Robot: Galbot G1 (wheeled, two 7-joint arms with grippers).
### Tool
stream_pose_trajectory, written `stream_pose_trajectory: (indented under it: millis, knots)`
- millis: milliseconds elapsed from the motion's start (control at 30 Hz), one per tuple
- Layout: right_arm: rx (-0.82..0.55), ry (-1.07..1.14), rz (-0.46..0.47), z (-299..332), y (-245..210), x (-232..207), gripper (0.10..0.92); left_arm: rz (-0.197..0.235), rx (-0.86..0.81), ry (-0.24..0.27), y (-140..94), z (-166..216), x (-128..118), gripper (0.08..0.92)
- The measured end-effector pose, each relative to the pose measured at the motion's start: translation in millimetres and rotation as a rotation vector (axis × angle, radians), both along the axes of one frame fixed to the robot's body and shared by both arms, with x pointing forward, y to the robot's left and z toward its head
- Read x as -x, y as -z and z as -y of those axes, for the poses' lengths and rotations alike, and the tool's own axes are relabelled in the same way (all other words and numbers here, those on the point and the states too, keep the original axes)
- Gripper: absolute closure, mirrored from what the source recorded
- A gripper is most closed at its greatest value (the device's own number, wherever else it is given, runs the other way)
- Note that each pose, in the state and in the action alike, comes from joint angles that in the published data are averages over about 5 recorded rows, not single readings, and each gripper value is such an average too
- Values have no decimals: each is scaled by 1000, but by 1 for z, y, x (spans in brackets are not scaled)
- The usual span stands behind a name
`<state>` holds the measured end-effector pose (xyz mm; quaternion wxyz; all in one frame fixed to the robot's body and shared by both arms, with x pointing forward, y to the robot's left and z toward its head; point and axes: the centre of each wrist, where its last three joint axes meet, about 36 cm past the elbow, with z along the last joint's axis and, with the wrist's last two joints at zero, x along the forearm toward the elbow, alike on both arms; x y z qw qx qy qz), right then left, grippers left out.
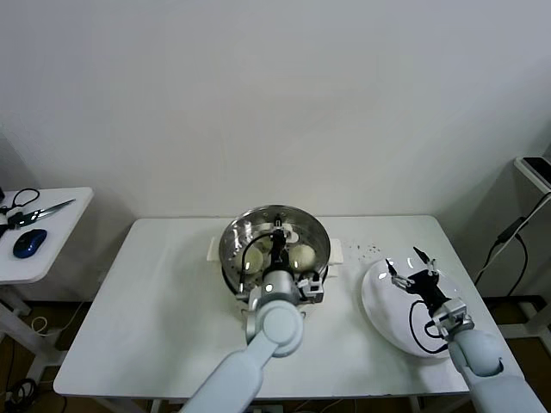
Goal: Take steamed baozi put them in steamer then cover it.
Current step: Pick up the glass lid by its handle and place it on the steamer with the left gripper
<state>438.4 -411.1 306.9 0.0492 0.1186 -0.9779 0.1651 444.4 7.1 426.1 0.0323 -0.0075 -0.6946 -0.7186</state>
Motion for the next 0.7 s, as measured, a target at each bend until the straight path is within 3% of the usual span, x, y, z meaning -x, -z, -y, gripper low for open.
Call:
stream_pose_trajectory:
  millis: [367,700]
  knots:
    - [1,5,2,1,0,0,200,-6,13,-3,4,-4,3,826]
    - [9,3,4,2,-2,-2,200,13,41,23,-2,-6,9,532]
